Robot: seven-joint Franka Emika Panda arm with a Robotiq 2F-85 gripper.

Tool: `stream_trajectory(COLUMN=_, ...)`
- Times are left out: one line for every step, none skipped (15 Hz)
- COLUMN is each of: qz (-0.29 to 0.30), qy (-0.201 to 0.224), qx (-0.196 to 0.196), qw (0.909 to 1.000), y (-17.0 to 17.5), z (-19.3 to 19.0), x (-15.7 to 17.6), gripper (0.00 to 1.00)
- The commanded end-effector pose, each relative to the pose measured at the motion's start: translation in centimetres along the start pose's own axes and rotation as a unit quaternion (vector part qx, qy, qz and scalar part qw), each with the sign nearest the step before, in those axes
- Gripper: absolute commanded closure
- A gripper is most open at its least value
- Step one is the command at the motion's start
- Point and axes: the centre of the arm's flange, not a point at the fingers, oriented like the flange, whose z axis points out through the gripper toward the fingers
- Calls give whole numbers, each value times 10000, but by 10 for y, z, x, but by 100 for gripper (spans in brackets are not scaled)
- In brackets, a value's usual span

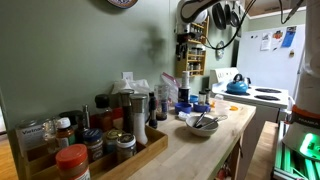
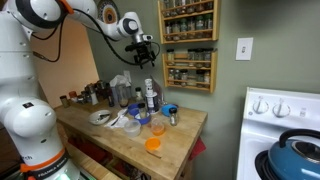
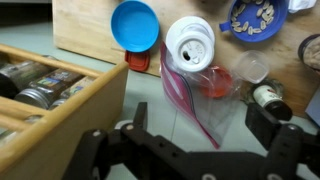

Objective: Remove the white container from the lunchbox and put it on top of the blue can

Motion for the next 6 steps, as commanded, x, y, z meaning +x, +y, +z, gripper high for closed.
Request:
stream_trajectory(qz=-208, qy=423, qx=449, qw=9979, y=-13, z=-55, x=-67, gripper=0)
stream_trajectory(qz=-110, qy=615, qx=757, qw=9952, y=-12, z=-68, x=-86, gripper=0)
stream_trajectory(qz=-165, qy=884, qx=941, qw=9915, y=-12, z=-80, x=-101, gripper=0)
stream_trajectory(qz=-323, qy=1192, qx=1009, qw=9872, y=-14, z=-91, x=-117, gripper=0)
stream_trajectory(qz=-376, qy=1453, qx=1065, qw=9829, y=-13, z=-102, x=-133, gripper=0)
stream_trajectory(qz=-219, qy=1054, qx=859, qw=9905, y=-8, z=-94, x=-76, gripper=0)
